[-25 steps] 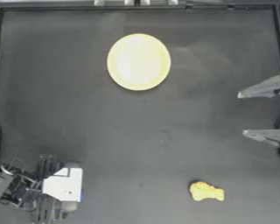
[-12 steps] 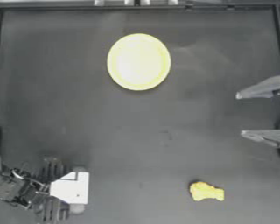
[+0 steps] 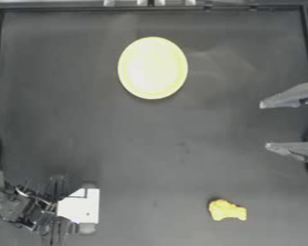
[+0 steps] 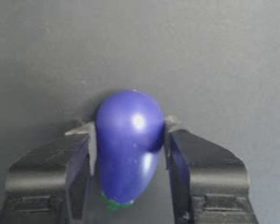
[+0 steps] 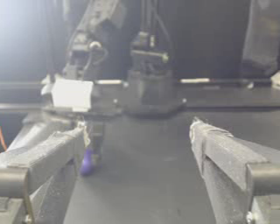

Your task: Put purple eggplant on plate

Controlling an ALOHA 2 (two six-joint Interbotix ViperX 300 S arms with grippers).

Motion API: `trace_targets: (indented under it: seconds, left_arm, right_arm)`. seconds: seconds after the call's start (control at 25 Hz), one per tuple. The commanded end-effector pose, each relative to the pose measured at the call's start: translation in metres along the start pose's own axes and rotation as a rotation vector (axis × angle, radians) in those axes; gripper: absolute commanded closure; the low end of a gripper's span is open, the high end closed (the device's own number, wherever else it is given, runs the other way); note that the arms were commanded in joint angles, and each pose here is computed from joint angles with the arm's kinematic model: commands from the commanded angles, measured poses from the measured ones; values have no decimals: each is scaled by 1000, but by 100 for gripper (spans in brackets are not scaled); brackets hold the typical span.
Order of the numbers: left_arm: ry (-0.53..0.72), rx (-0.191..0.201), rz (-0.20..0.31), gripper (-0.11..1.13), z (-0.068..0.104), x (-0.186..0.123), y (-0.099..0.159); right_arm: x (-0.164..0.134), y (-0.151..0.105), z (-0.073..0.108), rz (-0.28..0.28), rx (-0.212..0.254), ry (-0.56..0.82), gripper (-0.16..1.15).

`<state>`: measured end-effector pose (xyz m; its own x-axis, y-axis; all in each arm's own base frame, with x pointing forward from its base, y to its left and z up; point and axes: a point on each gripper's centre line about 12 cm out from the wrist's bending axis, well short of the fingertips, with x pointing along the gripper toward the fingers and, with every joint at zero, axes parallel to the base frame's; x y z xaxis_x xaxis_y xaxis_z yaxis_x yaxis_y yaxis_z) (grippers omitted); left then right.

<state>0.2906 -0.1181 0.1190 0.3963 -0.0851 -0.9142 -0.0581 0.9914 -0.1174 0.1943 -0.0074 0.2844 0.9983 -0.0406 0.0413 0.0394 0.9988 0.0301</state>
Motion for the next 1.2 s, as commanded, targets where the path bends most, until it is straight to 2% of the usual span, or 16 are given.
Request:
trace_targets:
  seconds: [0.04, 0.24, 0.44, 0.52, 0.64, 0.84, 1.2]
  left_arm:
    - [-51, -7, -25, 65, 13, -12, -4]
    - [-113, -8, -30, 62, 25, -31, 3]
    - [-251, 37, 15, 62, 43, -70, 26]
    - [-311, 51, 49, 62, 51, -84, 40]
    - [-380, 44, 115, 63, 58, -102, 66]
    - [-481, 84, 230, 64, 68, -136, 109]
    - [-494, 149, 429, 64, 92, -159, 176]
  right_arm:
    - [2, 0, 7, 0, 2, -18, -1]
    - [2, 0, 7, 0, 5, -18, -1]
    - [2, 0, 6, 1, 6, -15, -1]
    - [3, 0, 6, 0, 6, -15, -1]
    - [3, 0, 5, -1, 6, -11, -1]
    - [8, 0, 2, -1, 6, 11, -1]
    - [11, 0, 1, -2, 4, 9, -1]
